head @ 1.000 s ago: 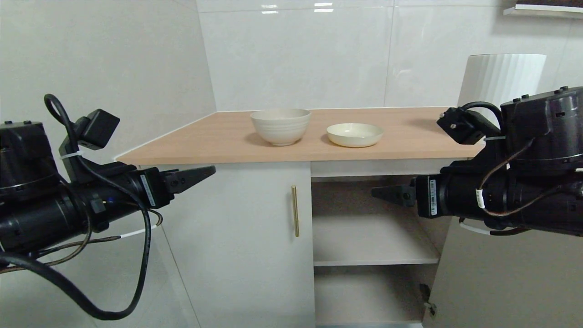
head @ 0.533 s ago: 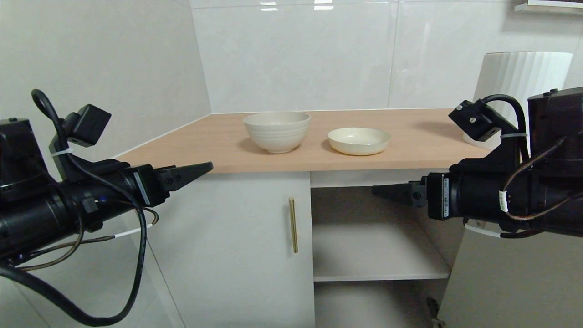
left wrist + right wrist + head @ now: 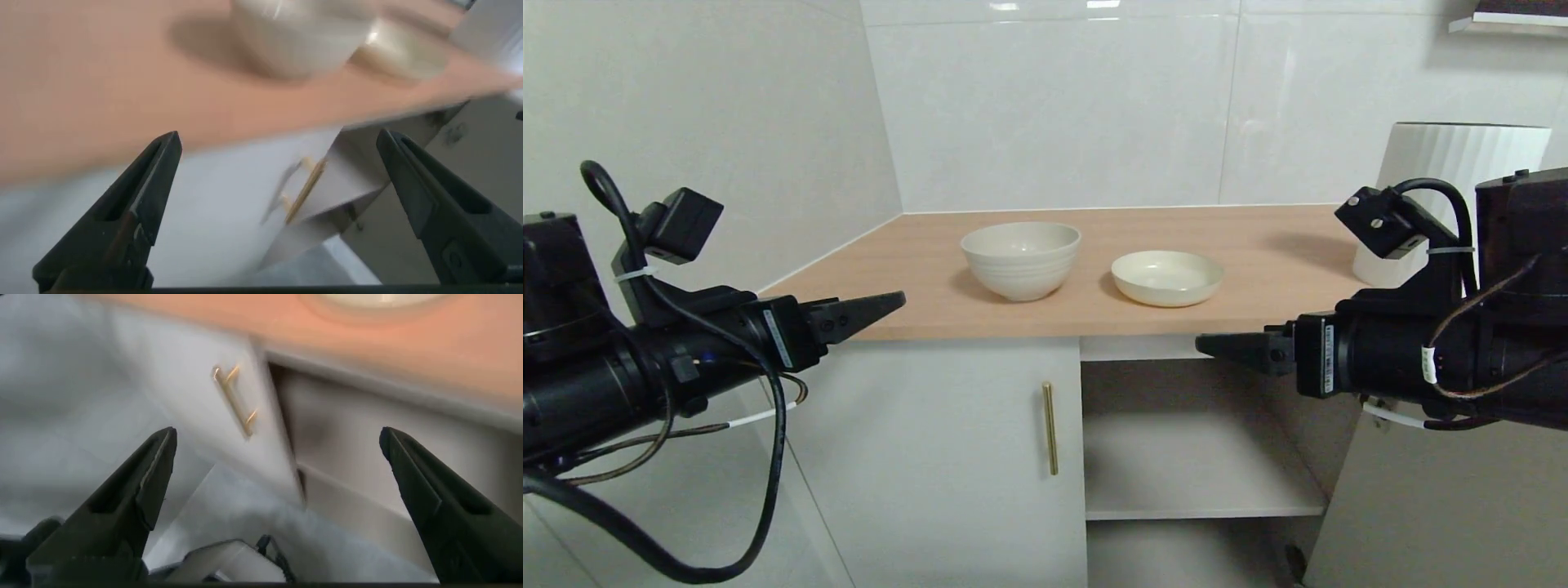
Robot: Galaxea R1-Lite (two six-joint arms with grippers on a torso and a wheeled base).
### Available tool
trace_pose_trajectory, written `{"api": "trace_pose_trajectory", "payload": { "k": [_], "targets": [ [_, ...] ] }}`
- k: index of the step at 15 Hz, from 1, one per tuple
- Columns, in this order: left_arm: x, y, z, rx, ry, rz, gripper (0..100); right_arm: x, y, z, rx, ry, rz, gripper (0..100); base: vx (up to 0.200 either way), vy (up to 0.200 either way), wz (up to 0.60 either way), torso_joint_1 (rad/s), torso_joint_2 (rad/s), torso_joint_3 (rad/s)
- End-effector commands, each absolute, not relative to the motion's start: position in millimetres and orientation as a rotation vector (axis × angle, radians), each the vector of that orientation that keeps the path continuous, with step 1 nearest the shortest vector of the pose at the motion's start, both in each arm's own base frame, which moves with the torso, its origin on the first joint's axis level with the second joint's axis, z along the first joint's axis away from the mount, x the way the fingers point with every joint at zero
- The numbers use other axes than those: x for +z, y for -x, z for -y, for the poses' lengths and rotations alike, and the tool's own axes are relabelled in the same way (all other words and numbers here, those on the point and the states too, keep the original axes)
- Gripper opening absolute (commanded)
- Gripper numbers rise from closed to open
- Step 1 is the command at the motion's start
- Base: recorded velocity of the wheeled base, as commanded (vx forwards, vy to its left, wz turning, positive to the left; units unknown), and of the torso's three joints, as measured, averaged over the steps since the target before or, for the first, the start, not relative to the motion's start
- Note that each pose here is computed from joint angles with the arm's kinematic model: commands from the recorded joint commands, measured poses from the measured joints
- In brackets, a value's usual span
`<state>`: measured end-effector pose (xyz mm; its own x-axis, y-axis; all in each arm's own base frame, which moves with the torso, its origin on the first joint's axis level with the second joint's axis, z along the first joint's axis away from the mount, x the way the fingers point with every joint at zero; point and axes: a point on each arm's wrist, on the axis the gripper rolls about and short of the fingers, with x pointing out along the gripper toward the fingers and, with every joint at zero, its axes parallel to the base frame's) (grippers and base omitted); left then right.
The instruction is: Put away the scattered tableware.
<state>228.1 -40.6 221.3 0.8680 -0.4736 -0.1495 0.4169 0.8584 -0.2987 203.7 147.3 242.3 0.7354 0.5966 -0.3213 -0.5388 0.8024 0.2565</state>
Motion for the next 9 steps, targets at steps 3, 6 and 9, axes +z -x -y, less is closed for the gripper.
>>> {"api": "trace_pose_trajectory", "payload": {
  "k": [3,6,9],
  "targets": [
    [219,-232,41,-0.472,0.262,-0.232,100,240,-208,-147,0.616,-0.145,-0.411,100,0.000,0.000,0.00,0.172,-0.52,-0.290],
    [218,-236,43,-0.476,0.261,-0.240,100,233,-225,-146,0.586,-0.151,-0.393,100,0.000,0.000,0.00,0.178,-0.47,-0.284],
    [218,-252,49,-0.487,0.260,-0.248,100,227,-233,-148,0.576,-0.151,-0.401,100,0.000,0.000,0.00,0.189,-0.47,-0.274]
  ]
}}
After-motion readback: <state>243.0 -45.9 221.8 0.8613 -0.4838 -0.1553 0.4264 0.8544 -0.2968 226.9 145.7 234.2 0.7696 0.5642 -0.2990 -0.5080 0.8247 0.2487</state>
